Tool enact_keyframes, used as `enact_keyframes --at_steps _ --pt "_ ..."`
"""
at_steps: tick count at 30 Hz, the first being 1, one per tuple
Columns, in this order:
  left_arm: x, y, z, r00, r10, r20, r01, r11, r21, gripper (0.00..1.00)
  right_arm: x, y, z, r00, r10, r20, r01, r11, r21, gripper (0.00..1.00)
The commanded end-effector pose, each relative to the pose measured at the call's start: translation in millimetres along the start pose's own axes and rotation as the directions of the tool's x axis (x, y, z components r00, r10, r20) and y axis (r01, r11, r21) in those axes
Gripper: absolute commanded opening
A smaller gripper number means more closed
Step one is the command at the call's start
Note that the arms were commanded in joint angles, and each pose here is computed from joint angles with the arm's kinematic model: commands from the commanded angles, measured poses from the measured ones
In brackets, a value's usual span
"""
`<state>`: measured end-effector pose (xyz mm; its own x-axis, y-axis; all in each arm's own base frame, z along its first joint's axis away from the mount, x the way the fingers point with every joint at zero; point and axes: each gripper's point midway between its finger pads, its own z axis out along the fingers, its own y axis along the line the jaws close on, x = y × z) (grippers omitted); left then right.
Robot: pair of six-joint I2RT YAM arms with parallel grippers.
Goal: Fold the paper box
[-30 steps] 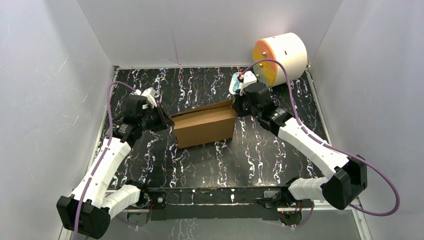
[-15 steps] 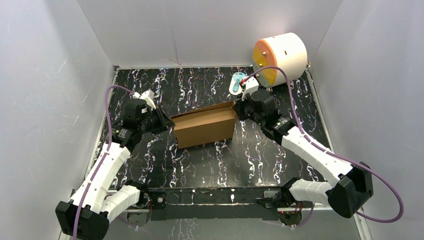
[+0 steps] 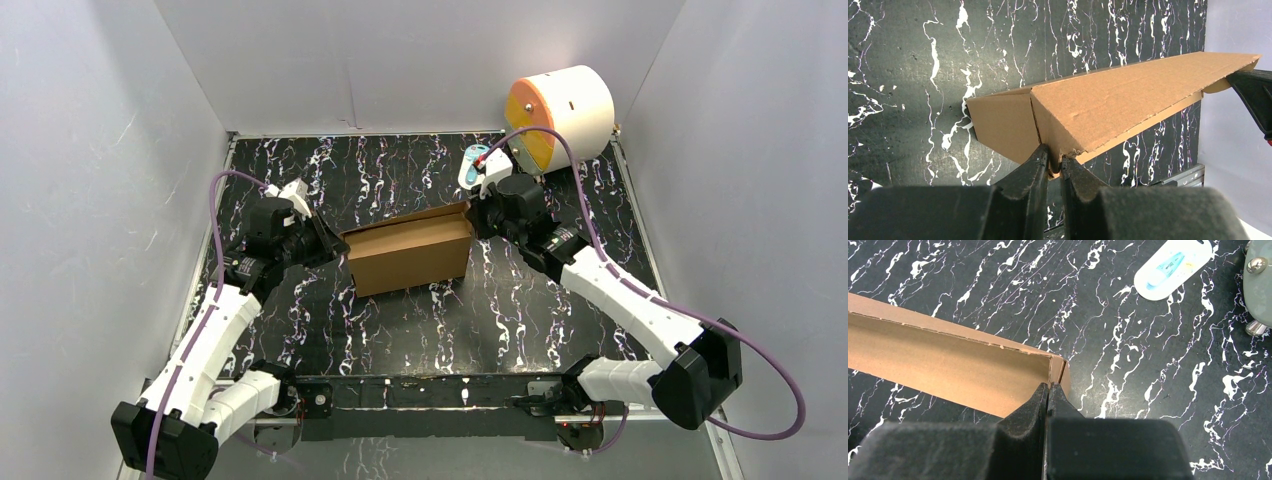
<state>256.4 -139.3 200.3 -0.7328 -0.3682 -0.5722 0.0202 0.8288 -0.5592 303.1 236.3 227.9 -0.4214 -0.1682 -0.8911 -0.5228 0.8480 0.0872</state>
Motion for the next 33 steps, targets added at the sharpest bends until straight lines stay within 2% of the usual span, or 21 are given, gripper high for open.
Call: enact_keyframes --at_steps 1,10,19,25,33 --pt "28 28 4 0.994 -0.018 -0.104 0.005 0.993 -0.118 0.13 46 1 -2 0.982 -0.035 -0.184 0.034 0.999 -0.008 0.03" --pt "26 28 4 0.995 -0.015 -0.102 0.002 0.992 -0.124 0.13 55 -2 3 0.978 -0.075 -0.197 0.075 0.997 -0.010 0.02" --pt "26 31 5 0.995 -0.015 -0.103 0.001 0.990 -0.138 0.13 27 -8 3 0.980 -0.125 -0.154 0.130 0.991 0.021 0.01" --pt "25 30 3 0.995 -0.017 -0.099 0.003 0.991 -0.135 0.15 55 2 8 0.974 -0.082 -0.210 0.077 0.997 -0.031 0.01" --pt "22 25 2 0.996 -0.026 -0.081 0.016 0.994 -0.112 0.20 93 3 8 0.977 -0.026 -0.210 0.016 0.999 -0.048 0.03"
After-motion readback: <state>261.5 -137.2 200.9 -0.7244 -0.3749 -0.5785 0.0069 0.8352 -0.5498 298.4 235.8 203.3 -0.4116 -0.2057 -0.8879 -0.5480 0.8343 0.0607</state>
